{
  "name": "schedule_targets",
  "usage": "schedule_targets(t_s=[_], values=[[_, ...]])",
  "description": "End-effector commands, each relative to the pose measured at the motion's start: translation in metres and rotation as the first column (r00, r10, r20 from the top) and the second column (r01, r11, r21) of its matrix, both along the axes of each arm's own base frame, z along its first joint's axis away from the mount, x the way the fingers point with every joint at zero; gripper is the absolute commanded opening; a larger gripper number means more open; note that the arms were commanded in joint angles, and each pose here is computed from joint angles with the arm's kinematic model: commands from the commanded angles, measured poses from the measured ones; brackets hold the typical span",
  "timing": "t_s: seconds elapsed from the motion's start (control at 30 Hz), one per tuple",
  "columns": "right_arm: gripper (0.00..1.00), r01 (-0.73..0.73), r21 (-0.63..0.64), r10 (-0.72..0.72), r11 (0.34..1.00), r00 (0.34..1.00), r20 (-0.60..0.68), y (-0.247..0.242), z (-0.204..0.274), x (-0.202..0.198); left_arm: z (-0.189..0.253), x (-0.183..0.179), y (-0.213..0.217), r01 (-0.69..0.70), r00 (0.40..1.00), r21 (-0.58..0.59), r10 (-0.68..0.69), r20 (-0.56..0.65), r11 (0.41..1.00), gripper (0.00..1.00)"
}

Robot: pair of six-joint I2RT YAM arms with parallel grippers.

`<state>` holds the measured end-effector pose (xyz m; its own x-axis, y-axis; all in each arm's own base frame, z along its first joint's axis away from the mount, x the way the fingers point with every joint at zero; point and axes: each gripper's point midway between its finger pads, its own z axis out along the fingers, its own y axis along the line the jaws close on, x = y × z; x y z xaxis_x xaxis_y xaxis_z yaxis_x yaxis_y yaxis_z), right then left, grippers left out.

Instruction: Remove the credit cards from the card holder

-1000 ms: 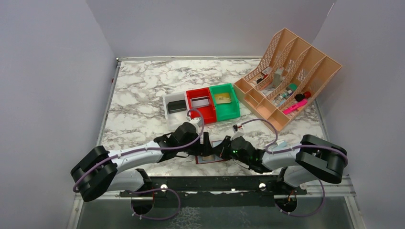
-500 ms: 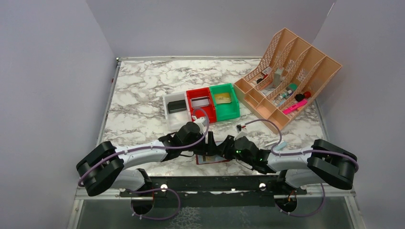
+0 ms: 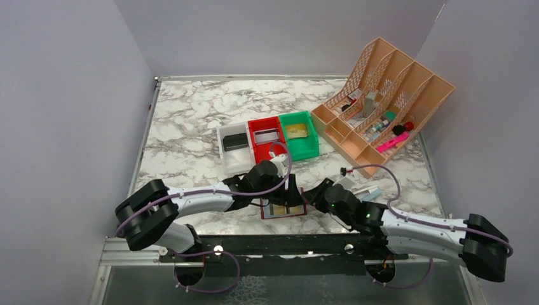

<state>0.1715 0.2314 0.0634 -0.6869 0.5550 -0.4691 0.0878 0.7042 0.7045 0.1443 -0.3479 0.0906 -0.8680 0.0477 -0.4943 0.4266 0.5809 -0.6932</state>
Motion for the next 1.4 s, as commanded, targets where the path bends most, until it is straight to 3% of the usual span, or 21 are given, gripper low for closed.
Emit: schedule_targets(t_s=[0.0,0.2,0.37,0.53,0.9,1.37], values=[[0.39,0.111,-0.074,-0.109,0.991,0.994,0.025,-0.037,-0.005,0.004,0.006,0.0,-0.01,0.036,0.998,0.012,-0.036,0.046,0.999,0.62],[0.38,-0.006,0.013,0.004,1.0,0.992,0.126,-0.019,0.023,0.001,0.01,0.025,0.037,-0.158,0.976,0.163,0.13,0.175,0.974,0.65],[0.37,-0.15,0.012,0.146,0.989,0.975,0.167,0.007,0.035,-0.005,0.006,0.024,0.059,-0.21,0.966,0.199,0.173,0.19,0.957,0.69],[0.37,-0.222,-0.077,0.23,0.972,0.965,0.127,0.022,0.024,-0.005,0.001,0.02,0.053,-0.199,0.973,0.181,0.172,0.155,0.963,0.69],[0.29,-0.248,-0.284,0.26,0.926,0.966,0.004,0.029,-0.015,0.005,-0.01,0.017,0.02,-0.101,0.992,0.161,0.088,0.086,0.982,0.68],[0.25,-0.238,-0.359,0.221,0.903,0.971,-0.088,0.01,-0.057,-0.004,-0.044,0.011,0.019,-0.079,0.997,0.221,0.076,0.021,0.972,0.63]])
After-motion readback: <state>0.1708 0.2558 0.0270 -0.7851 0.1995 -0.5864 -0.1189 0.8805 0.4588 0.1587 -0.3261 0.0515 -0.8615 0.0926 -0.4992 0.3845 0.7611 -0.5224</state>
